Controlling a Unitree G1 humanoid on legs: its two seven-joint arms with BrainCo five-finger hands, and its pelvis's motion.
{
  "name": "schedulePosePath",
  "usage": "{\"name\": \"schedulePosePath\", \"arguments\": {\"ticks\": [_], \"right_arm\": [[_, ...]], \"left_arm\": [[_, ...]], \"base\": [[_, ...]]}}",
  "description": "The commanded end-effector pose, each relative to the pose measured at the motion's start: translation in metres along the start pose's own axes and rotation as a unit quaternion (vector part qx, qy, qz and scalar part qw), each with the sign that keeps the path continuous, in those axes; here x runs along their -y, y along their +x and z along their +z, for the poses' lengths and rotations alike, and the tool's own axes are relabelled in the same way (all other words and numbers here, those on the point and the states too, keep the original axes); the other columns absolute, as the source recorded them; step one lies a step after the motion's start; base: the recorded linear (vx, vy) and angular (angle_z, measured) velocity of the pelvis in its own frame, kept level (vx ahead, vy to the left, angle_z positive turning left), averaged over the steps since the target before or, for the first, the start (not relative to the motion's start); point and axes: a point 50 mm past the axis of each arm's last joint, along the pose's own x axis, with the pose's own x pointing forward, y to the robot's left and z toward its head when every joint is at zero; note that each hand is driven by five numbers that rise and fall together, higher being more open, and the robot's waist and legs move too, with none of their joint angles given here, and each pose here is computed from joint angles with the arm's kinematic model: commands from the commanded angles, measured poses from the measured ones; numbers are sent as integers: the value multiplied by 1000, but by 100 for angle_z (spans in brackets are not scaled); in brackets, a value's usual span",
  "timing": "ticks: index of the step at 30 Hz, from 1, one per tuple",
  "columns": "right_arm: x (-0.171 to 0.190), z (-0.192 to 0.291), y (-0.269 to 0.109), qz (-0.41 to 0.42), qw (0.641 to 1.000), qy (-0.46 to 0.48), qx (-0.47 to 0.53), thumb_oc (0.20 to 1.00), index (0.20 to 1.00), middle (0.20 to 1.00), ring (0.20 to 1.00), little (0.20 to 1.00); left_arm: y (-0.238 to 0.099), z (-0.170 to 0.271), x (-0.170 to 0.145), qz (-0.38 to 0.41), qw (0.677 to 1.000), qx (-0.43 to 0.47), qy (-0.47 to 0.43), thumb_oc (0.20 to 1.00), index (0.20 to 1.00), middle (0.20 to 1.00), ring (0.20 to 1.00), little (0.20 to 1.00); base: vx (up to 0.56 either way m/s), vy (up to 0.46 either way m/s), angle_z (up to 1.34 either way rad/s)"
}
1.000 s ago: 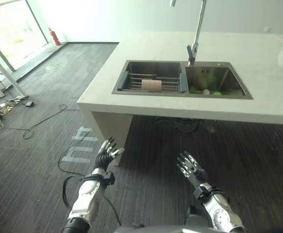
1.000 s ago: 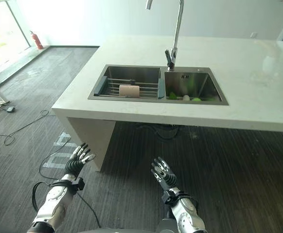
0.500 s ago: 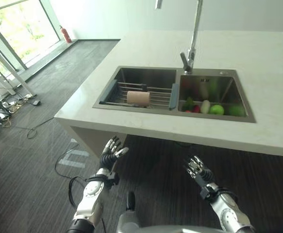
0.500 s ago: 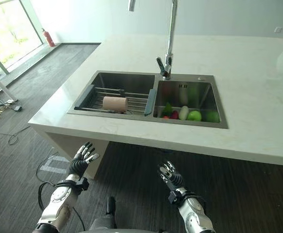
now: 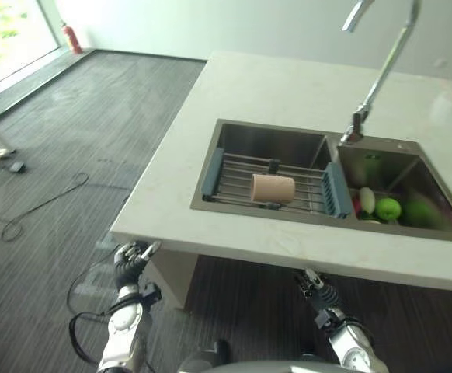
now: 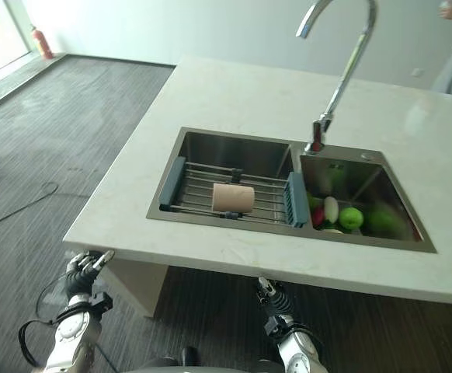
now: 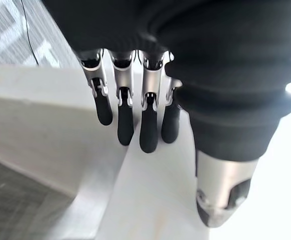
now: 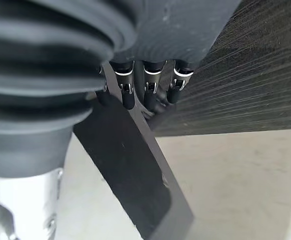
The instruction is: Place the dishes in the dishwasher.
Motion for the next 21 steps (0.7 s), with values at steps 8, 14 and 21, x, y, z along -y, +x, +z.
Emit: {"name": "schedulePosePath", "arguments": {"ticks": [8, 14, 21], "right_arm": [[8, 26, 1, -16, 998, -7, 58, 1000, 1000, 1000, 1000, 1000], [17, 19, -2, -32, 998, -10, 44, 1000, 1000, 1000, 1000, 1000], [48, -3, -17, -76, 995, -60, -20, 1000, 1000, 1000, 1000, 1000]], "left_arm": [[11, 53, -2, -12, 989, 142, -42, 1000, 1000, 1000, 1000, 1000], [9, 38, -11, 28, 991, 118, -50, 1000, 1000, 1000, 1000, 1000], [11, 54, -59, 185, 964, 178, -67, 1000, 1000, 1000, 1000, 1000]], "base": [[76, -20, 8], [6, -2, -1], [0, 0, 0]]}}
